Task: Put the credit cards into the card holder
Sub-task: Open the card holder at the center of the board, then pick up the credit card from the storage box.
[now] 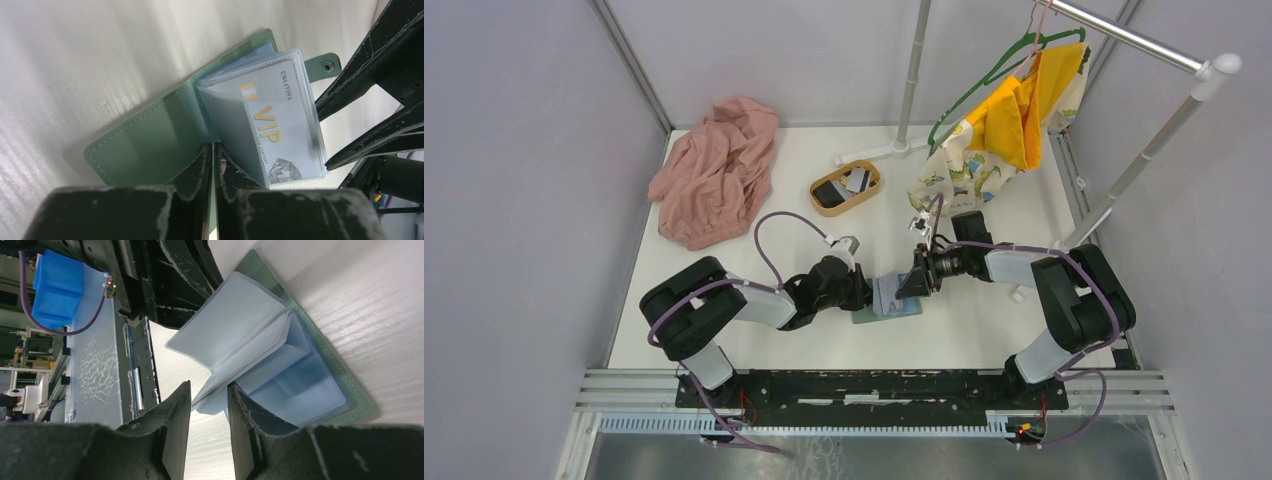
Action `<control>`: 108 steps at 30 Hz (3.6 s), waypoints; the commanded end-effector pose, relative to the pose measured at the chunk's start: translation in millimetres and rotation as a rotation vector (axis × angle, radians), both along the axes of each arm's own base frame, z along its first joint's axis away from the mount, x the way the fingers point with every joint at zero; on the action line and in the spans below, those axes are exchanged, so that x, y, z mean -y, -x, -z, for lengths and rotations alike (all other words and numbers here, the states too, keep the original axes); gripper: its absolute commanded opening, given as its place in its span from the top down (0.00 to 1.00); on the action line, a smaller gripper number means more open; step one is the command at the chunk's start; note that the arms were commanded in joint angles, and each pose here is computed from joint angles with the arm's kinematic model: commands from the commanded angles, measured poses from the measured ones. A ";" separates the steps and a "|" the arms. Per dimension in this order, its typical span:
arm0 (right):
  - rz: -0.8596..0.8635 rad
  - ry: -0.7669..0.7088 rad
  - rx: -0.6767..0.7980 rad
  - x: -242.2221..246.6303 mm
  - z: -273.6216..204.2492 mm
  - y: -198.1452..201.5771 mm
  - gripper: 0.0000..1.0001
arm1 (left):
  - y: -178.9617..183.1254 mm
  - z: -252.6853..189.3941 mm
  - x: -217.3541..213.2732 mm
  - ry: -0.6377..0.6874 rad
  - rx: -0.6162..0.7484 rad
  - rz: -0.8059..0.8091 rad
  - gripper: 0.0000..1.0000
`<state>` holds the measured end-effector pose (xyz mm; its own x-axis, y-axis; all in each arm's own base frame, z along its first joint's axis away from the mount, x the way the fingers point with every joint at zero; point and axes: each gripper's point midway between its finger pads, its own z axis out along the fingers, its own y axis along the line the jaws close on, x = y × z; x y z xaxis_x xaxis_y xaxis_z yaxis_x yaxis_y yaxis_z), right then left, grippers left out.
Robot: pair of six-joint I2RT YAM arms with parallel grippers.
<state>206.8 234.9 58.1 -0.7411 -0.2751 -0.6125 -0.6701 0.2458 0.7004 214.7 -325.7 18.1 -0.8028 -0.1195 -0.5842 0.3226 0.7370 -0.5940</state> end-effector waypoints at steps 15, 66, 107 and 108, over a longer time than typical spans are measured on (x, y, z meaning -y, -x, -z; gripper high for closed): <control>-0.163 -0.141 -0.037 -21.9 -16.2 22.4 0.47 | 13.5 8.1 9.7 0.013 -0.037 0.083 0.89; -0.253 0.055 0.331 -18.7 -5.2 3.2 0.73 | 21.3 -78.7 -16.1 0.066 0.126 0.081 0.81; -0.234 0.213 0.881 27.6 -66.4 -43.4 0.27 | -296.7 -63.5 -50.3 -0.291 0.111 -0.089 0.72; -0.237 0.211 0.873 27.2 -65.2 -42.8 0.27 | -297.6 -58.0 -47.6 -0.292 0.102 -0.075 0.72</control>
